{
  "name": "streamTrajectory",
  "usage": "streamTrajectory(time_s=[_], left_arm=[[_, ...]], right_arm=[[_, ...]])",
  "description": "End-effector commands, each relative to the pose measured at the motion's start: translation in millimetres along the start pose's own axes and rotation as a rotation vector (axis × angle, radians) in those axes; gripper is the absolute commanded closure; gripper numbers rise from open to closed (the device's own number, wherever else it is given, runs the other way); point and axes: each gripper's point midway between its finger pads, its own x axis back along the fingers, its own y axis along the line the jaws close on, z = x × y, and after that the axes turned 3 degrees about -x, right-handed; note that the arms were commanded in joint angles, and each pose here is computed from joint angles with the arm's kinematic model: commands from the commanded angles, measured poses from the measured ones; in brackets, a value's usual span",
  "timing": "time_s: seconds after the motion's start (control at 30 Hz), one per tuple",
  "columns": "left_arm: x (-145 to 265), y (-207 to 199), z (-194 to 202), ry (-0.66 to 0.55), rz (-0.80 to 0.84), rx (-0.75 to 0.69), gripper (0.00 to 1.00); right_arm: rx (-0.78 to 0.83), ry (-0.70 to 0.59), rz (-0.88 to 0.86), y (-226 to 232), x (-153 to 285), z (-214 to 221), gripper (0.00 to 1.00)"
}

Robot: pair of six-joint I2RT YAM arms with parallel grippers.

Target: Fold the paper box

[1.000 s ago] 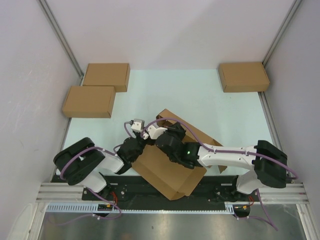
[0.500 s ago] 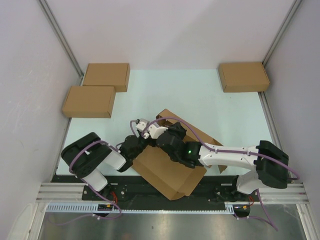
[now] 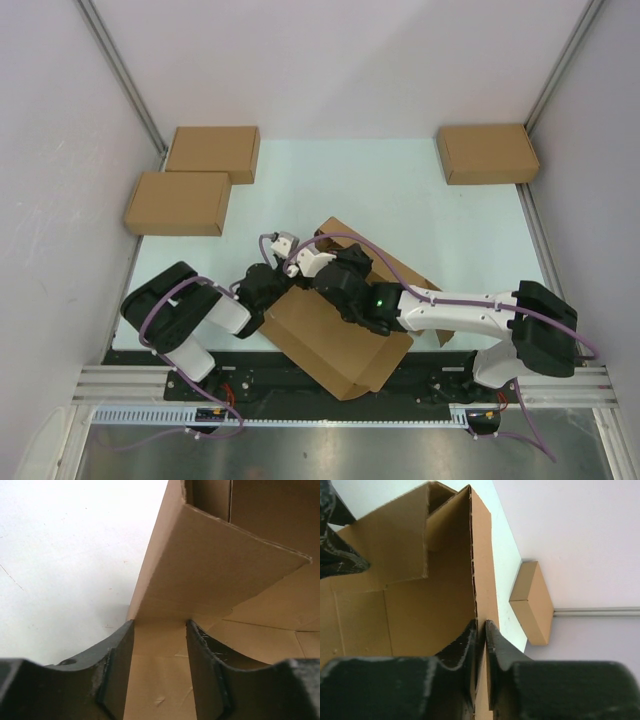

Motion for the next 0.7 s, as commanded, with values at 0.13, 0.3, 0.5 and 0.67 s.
streamTrajectory(time_s=[0.13,0.3,0.5,0.67], left_arm=[[2,-30,-128,-0.486,0.129,-0.021,0.51],[4,-28,-128,-0.489,0.115,-0.017,0.5],[4,-26,-128,-0.487,0.109,-0.01,0.49],[2,-24,-129,-0.494,0.095,-0.014,0.48]], right_arm=[[-0.037,-0.037,-0.144,27,4,-9,0.77],[-0.067,-0.047,-0.113,14,4,-15,0.69],[-0.093,-0.058,-0.105,2,4,-21,0.73],[-0.109,-0.06,-0.1,-3,4,-22,0.73]])
